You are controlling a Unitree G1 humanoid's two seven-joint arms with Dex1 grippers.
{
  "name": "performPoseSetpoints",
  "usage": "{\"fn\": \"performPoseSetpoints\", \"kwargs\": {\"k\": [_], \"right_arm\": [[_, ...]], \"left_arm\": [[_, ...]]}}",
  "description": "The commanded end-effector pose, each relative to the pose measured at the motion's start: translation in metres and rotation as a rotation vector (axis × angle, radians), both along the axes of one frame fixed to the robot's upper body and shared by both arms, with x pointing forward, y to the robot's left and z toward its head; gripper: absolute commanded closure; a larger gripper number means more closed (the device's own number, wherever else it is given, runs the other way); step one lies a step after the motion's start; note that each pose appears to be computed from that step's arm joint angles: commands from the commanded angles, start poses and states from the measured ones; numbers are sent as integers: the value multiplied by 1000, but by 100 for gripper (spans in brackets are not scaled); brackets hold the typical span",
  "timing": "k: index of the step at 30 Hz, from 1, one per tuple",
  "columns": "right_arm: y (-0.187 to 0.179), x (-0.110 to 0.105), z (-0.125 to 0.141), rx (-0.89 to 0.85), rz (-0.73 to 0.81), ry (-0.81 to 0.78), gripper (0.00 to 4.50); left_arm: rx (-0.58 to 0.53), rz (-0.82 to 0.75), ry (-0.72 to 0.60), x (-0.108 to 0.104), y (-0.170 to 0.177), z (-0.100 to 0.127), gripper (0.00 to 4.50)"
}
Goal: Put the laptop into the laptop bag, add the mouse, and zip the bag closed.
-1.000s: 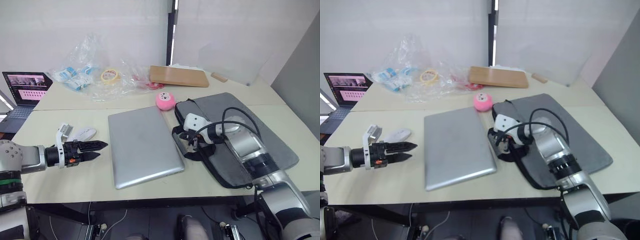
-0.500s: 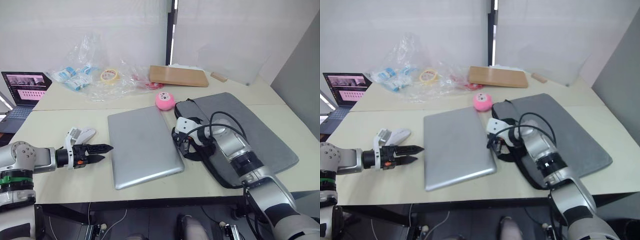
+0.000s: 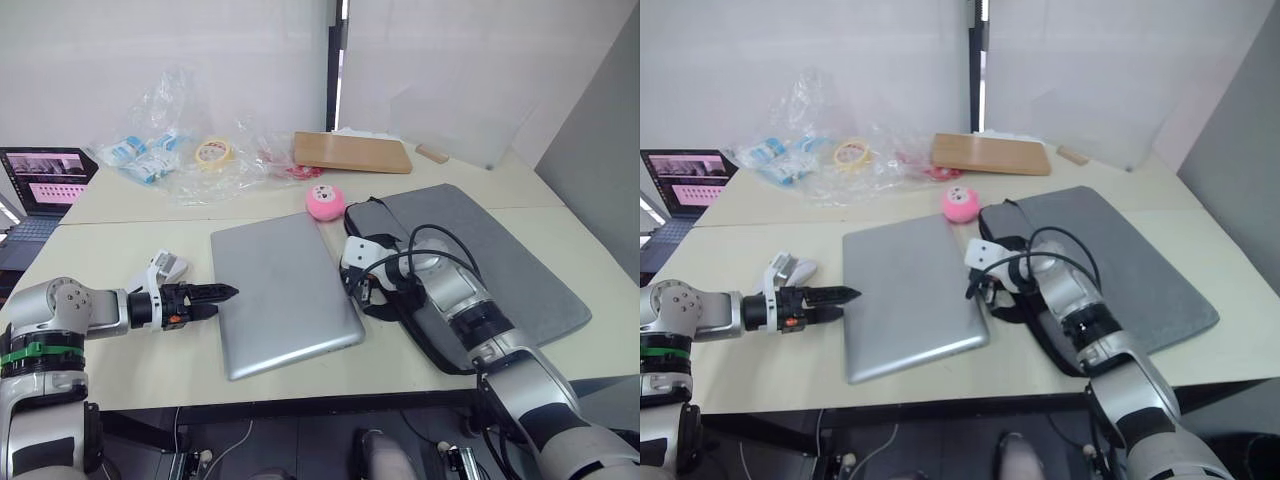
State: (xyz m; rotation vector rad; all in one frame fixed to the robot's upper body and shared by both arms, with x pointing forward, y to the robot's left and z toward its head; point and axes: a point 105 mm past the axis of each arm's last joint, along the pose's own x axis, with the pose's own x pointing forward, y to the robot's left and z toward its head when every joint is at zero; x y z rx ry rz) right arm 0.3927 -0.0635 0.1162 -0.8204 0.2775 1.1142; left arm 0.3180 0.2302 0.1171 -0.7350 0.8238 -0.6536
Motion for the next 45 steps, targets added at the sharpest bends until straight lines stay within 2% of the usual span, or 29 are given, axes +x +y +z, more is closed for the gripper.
{"fn": "performPoseSetpoints", "kwargs": {"k": [1,5,16,30,45], "right_arm": [[36,-14,14,61,125,-32,448],[40,-18,12,76,139,-22,448],[37,-20,7,77,130,-10,448],[27,-20,3,62,110,-9,448],[25,-22,-1,54,115,-4,448]], "left_arm": [[-42,-42,-6,0,-13,4,0],[-120,-73,-23,-1,-23,18,0],[-152,-86,-36,-2,-29,24,0],[-136,-82,-40,-2,-25,28,0],[-110,-73,-31,-14,-4,37,0]]}}
